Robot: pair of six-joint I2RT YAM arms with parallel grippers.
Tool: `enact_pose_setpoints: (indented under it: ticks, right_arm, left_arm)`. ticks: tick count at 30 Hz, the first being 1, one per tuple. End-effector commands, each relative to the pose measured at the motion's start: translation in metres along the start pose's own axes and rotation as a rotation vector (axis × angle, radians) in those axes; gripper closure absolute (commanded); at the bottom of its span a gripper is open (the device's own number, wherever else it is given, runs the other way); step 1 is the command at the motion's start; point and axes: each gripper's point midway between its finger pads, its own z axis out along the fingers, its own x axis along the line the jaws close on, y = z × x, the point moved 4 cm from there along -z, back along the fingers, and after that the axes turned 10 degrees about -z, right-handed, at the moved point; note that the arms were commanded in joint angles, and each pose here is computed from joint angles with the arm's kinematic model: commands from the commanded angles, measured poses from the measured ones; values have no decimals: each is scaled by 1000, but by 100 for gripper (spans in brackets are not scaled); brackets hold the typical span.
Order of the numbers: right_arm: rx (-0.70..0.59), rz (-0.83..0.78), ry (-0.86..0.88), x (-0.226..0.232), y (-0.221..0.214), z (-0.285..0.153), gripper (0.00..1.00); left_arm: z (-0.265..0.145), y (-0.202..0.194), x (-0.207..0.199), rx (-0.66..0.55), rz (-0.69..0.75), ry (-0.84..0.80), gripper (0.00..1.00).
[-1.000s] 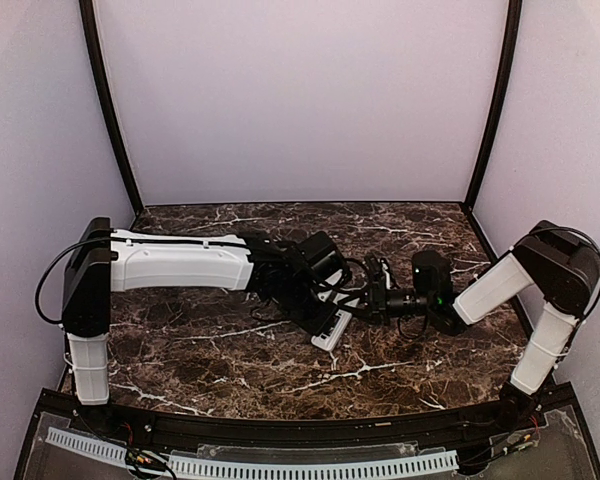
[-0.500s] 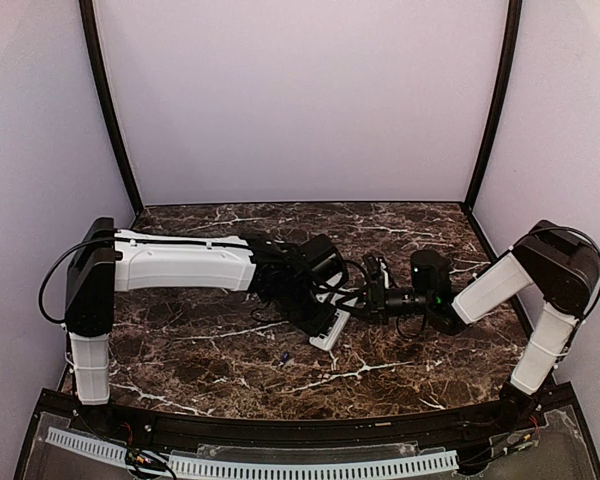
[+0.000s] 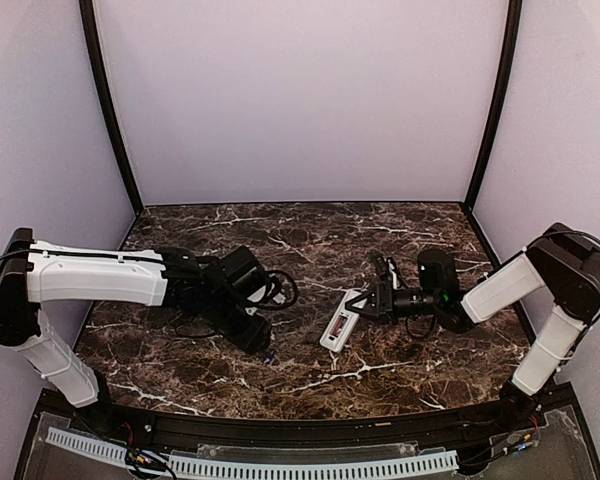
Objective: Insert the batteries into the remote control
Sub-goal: Pick up the battery from the center of the board.
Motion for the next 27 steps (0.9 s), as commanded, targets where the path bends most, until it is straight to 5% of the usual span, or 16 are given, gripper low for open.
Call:
enact_pose_setpoints:
  ticks: [1,16,27]
  right_arm:
    - [-4,-40,17,6,2,-4,100]
    - [-5,-47,27,9,5,-6,100]
    - [-14,-50,19,7,6,-12,100]
  left_arm:
    - [8,-35,19,101,-21,55,43]
    - [47,-28,16,156,12,99,56]
    - [69,-24,23,237,44,219,86]
